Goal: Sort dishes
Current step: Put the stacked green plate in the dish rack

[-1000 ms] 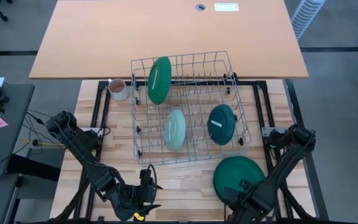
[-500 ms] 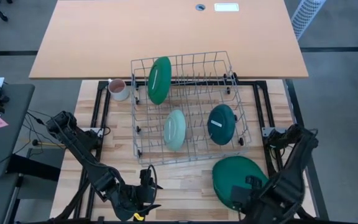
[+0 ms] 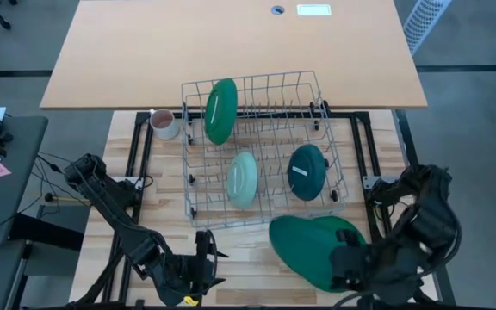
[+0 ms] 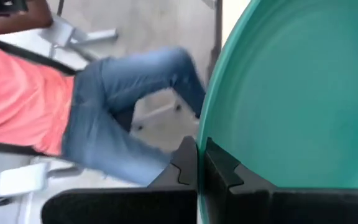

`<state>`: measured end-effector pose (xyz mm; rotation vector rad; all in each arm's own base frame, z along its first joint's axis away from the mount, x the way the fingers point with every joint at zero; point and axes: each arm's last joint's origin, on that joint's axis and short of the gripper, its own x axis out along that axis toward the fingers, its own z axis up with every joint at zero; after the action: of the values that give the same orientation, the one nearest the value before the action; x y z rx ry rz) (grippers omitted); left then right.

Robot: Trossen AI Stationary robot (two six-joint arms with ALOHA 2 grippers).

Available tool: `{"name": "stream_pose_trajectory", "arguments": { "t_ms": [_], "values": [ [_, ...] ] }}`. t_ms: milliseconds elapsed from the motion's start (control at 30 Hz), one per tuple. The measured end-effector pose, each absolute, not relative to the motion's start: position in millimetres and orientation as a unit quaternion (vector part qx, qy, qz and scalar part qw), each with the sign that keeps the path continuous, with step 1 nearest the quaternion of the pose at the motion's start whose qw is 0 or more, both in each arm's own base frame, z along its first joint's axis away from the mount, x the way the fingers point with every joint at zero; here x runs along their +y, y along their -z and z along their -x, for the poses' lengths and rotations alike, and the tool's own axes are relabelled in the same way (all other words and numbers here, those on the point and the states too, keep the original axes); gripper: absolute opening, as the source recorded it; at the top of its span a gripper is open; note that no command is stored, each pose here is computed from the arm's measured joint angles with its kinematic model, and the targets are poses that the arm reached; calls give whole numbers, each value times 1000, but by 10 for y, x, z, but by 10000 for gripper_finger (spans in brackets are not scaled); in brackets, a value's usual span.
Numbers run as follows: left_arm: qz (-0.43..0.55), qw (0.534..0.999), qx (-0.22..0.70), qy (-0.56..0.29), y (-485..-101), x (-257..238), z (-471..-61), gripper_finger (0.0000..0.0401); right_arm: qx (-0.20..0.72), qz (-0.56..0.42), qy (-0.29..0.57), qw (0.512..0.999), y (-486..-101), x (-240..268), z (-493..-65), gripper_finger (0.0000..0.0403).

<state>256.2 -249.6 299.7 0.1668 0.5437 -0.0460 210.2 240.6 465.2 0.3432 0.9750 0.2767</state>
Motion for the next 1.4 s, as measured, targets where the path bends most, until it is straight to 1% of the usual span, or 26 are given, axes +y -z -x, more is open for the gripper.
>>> {"name": "stream_pose_trajectory", "arguments": {
  "t_ms": [233,333,467,600,733,800,900,1000,1200,1300,1400],
  "values": [
    [-134,965,224,1,-3274,-2500,-2595,278,378,-83,-153,909,-4875,2220,-1985,5],
    [-157,967,200,-26,-3420,-2490,-2605,278,333,-49,-162,927,-5002,2129,-1886,5],
    [-175,966,172,-74,-3604,-2459,-2604,278,287,-9,-154,946,-5140,1985,-1735,5],
    [-201,960,158,-116,-3678,-2434,-2600,278,234,43,-121,964,-5255,1865,-1585,5],
    [-227,949,148,-163,-3695,-2408,-2594,278,199,92,-85,972,-5312,1806,-1503,5],
    [-232,943,140,-194,-3705,-2393,-2589,278,200,99,-69,972,-5318,1745,-1470,5],
    [-222,939,129,-227,-3715,-2377,-2583,278,210,71,-37,974,-5323,1601,-1411,5],
    [-196,944,121,-237,-3716,-2373,-2582,278,214,51,-12,975,-5305,1542,-1337,5],
    [-157,952,111,-240,-3716,-2378,-2578,278,210,50,23,976,-5129,1644,-1232,5],
    [-152,953,110,-240,-3715,-2381,-2575,278,199,54,70,976,-4957,1685,-1233,5],
    [-152,953,110,-239,-3715,-2382,-2574,278,200,43,124,971,-4689,1684,-1276,5]
  ]
}}
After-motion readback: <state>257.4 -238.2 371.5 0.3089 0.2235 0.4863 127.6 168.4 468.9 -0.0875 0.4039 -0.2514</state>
